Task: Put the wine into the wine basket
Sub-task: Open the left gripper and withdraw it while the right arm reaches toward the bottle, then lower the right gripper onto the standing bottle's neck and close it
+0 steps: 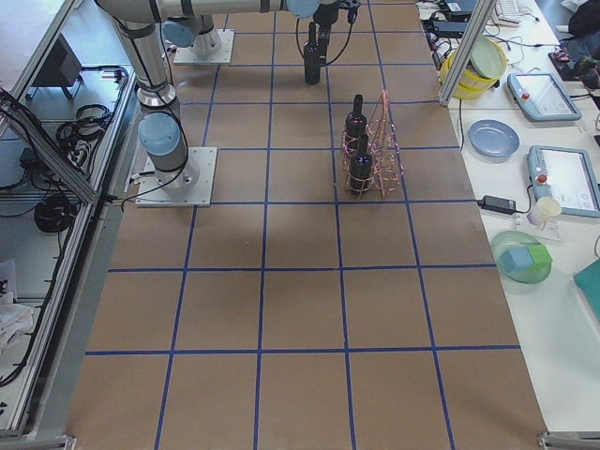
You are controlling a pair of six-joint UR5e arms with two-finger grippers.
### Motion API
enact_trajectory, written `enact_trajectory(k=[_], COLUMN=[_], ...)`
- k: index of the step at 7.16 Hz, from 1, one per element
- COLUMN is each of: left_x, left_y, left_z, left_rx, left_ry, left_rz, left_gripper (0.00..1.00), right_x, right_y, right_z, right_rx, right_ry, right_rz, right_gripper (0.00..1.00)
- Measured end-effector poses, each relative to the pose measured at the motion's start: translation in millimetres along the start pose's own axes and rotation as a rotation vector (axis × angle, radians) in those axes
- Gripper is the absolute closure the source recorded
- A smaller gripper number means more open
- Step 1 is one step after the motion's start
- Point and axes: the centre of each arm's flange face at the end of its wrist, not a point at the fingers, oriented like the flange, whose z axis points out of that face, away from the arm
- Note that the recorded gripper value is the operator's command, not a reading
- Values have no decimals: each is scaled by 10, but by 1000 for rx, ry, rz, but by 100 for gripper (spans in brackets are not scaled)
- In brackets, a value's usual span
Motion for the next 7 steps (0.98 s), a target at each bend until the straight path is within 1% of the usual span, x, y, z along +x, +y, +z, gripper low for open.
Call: enact_trajectory(k=[1, 2, 3, 4, 5, 6, 7], left_x=[-65, -200, -404, -678, -962, -1240, -1515], left_y=[-125, -232, -347, -463, -537, -595, -665], left_z=[-225, -394, -466, -497, -548, -621, -666], left_rx=[-50, -102, -147, -184, -216, -247, -274], left_ry=[-20, -22, 1, 27, 38, 38, 37], left_rz=[17, 42, 57, 74, 105, 120, 103], left_gripper=[4, 0, 0, 0, 0, 0, 0], right_x=[-210, -397, -553, -657, -709, -770, -870], right_y=[111, 222, 323, 401, 443, 473, 499], right_z=[-14, 7, 47, 78, 102, 107, 112], right_rx=[28, 39, 40, 36, 27, 12, -9], right_ry=[-21, -34, -39, -41, -44, -62, -81], right_rz=[-8, -36, -67, -91, -102, -111, -124], right_gripper=[0, 0, 0, 0, 0, 0, 0])
